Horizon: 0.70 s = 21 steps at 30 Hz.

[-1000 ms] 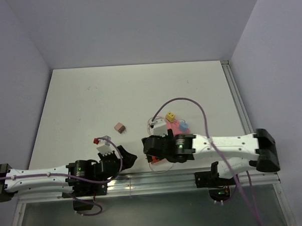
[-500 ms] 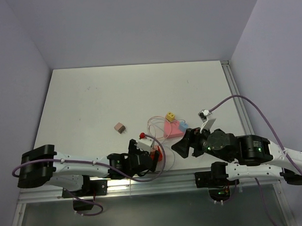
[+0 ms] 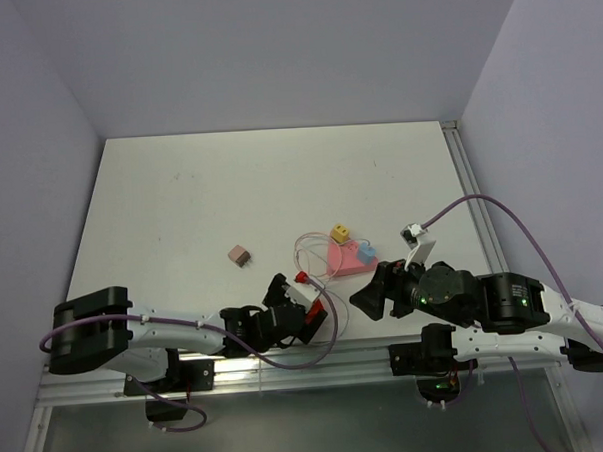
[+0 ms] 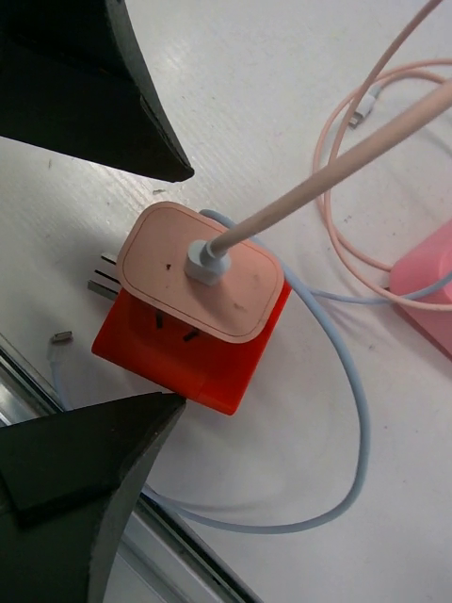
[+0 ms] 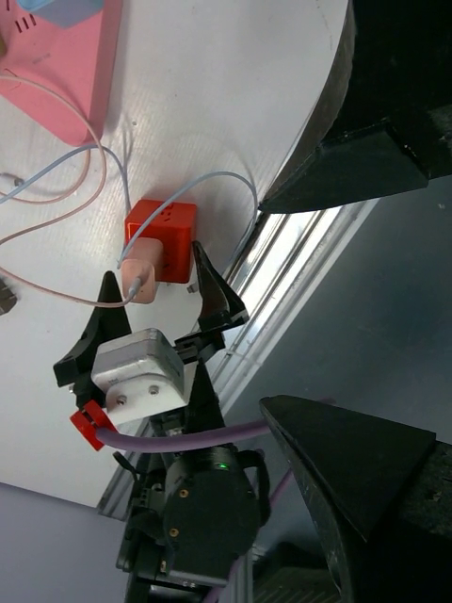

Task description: Insert the plug

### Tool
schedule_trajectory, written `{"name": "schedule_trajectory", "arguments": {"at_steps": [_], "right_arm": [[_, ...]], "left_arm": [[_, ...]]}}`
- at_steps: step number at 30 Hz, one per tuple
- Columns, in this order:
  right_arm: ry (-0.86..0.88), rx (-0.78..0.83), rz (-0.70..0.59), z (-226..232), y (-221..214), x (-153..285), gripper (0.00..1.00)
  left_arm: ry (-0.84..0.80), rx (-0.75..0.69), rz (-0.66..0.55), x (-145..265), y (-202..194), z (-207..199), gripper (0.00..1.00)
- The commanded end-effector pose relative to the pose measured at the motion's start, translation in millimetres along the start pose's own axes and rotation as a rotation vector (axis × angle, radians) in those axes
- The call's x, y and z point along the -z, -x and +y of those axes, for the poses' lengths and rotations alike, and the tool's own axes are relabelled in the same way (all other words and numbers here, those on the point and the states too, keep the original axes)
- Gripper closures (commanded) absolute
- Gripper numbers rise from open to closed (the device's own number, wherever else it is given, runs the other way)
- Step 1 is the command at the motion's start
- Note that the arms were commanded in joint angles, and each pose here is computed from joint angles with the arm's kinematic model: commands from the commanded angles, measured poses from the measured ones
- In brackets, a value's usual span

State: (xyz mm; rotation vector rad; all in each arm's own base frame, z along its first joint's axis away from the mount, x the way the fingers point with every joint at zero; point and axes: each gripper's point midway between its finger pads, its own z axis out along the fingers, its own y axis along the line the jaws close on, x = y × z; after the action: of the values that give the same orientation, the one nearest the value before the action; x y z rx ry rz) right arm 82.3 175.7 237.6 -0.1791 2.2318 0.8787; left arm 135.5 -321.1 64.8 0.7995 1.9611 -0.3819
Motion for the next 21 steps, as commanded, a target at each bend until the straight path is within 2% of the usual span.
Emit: {"name": "schedule_trajectory", "arguments": {"at_steps": [1,3,6,7,9,10,13,15,18,19,20,21], "right_arm": [[0.006,-0.003,-0.016,4,7,4,0.16],[0.004,-0.004,-0.012,4,6,3,0.16],[0.009,-0.011,-0.014,4,5,2,0.16],[0.013,-0.014,-0.016,4,5,1,0.16],[0.011,-0.009,-0.010,5,3,0,0.16],[0.008,-0.007,-0.006,5,3,-1,0.16],[0.001,0.003,-0.001,7,3,-3,0.16],[-0.002,0.007,-0.001,8,3,-4,0.16],[-0.002,0.018,0.001,10,3,-8,0.16],[0.000,0.017,-0.001,12,3,-9,0.16],[0.000,0.022,0.004,13,2,-11,0.16],[-0.004,0.032,0.008,14,1,-13,0.16]], "left_arm": [[-0.140,0.013,-0.067,0,19,-14,0.01],[-0.185,0.044,-0.057,0,18,-16,0.03],[-0.191,0.079,-0.083,0,22,-9,0.12],[-0.199,0.083,-0.089,1,20,-8,0.23],[-0.213,0.095,-0.110,3,23,-8,0.37],[-0.226,0.103,-0.123,4,24,-8,0.47],[-0.234,0.122,-0.118,3,23,-5,0.63],[-0.239,0.140,-0.109,3,24,-3,0.68],[-0.257,0.192,-0.102,5,26,-2,0.82],[-0.249,0.238,-0.098,4,27,3,0.94],[-0.264,0.265,-0.082,5,25,3,1.00],[-0.271,0.298,-0.079,7,25,5,1.00]]}}
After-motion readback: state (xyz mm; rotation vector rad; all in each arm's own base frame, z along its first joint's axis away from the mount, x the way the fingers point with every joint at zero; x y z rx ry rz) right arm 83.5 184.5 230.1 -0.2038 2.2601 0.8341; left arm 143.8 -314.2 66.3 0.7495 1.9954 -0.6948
